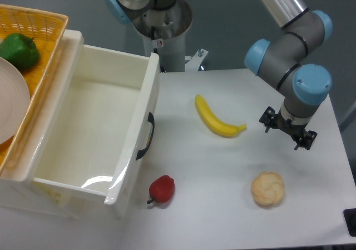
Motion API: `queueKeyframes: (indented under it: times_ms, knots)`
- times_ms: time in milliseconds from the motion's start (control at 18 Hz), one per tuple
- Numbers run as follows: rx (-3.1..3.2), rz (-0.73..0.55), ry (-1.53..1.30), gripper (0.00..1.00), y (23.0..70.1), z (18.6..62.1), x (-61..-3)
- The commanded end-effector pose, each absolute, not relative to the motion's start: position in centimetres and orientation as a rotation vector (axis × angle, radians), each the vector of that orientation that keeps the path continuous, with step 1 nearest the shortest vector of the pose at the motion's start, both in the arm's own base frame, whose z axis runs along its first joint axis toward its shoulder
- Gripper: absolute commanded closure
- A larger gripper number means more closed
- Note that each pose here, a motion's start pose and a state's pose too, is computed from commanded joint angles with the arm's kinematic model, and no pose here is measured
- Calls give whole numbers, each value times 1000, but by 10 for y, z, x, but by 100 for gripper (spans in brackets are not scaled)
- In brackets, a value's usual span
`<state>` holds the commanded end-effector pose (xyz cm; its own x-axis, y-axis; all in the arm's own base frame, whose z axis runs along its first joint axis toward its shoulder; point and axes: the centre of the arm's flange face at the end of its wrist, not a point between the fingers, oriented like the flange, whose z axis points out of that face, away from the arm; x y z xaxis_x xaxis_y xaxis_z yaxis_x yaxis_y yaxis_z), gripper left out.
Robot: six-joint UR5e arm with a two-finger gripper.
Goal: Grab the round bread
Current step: 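Lower the open gripper down over the round tan bread bun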
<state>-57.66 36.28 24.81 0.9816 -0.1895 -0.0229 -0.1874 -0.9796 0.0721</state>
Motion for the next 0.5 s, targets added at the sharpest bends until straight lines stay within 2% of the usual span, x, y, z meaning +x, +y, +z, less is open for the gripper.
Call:
queueKeyframes:
  times_ms: [333,500]
  knots:
    - [3084,-55,-286,0,369,230,-582]
    - [3206,-107,-211,0,379,220,-585]
